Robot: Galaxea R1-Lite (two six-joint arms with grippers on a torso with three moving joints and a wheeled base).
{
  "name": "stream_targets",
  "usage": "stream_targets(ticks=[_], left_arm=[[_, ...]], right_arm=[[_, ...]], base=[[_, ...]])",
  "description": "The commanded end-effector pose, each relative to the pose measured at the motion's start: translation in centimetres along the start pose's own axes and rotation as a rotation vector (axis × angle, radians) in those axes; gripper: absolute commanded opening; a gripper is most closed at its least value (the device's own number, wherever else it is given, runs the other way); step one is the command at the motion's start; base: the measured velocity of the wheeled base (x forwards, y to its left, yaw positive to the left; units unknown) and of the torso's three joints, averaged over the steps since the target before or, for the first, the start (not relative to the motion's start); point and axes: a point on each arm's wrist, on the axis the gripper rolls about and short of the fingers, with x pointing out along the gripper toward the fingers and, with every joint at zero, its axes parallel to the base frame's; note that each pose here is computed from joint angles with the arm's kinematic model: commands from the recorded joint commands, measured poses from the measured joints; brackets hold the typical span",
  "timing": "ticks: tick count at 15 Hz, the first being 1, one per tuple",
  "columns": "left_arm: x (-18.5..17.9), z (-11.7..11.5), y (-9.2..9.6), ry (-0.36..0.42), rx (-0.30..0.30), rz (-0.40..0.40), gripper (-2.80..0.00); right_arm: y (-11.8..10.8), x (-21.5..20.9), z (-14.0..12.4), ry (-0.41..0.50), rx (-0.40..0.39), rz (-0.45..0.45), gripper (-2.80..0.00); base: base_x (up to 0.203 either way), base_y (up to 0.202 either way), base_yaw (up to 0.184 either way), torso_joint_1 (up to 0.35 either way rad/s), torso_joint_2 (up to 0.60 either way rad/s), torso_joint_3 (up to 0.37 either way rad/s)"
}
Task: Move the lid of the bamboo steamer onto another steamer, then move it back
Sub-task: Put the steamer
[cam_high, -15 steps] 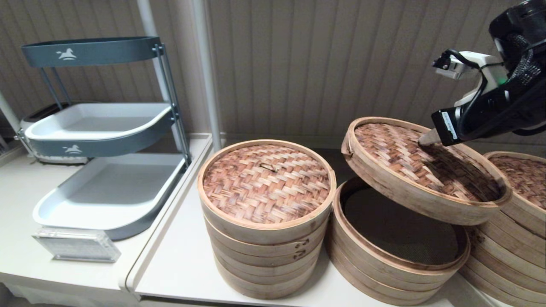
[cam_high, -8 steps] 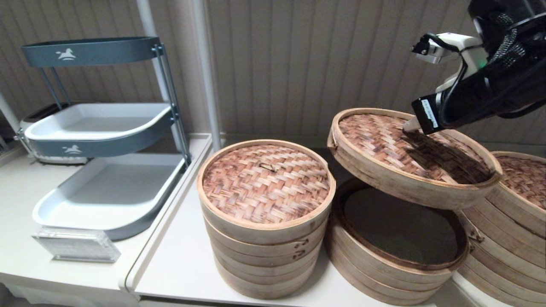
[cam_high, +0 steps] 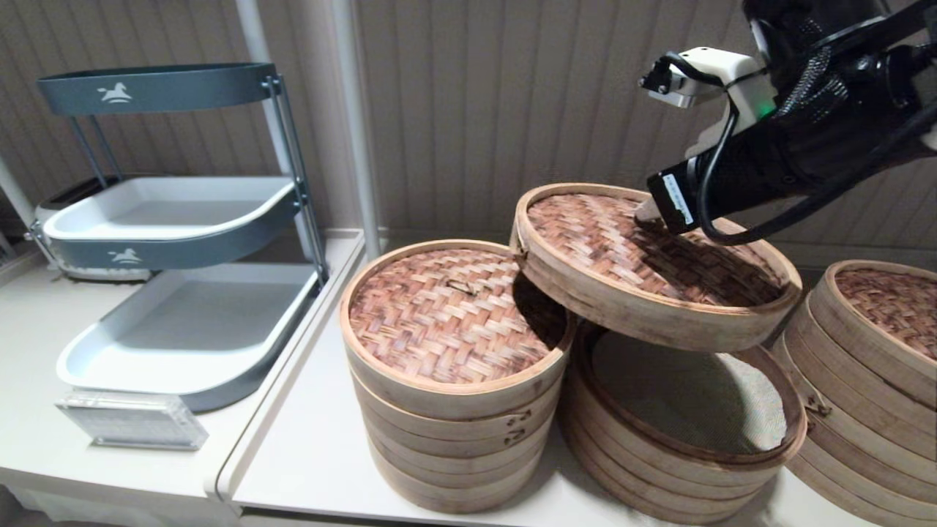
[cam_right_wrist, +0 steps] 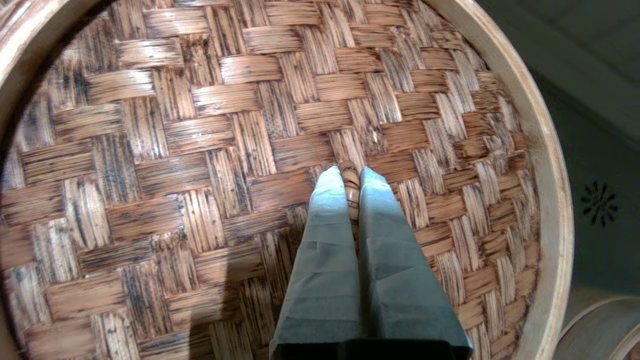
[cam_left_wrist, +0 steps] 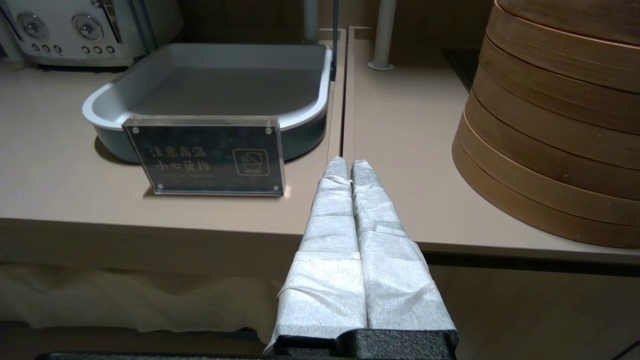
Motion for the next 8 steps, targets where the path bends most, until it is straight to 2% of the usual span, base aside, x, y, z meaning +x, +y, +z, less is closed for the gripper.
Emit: stream_targets(ticks=[1, 7, 8], left_arm=[[0.2, -0.8, 0.0, 0.026, 0.0, 0.0, -2.8], [0.2, -0.8, 0.0, 0.026, 0.0, 0.0, -2.8], [0.2, -0.8, 0.0, 0.026, 0.0, 0.0, -2.8]], right_arm=[[0.7, 0.2, 0.2, -0.012, -0.03, 0.016, -2.8], [1.8, 1.4, 0.8, -0.05, -0.079, 0.03, -2.8], [2.9, 2.2, 1.0, -0.063, -0.116, 0.042, -2.8]], base=[[0.0, 0.0, 0.0, 0.0, 0.0, 0.0], [0.0, 0.0, 0.0, 0.0, 0.0, 0.0], [0.0, 0.0, 0.0, 0.0, 0.0, 0.0]])
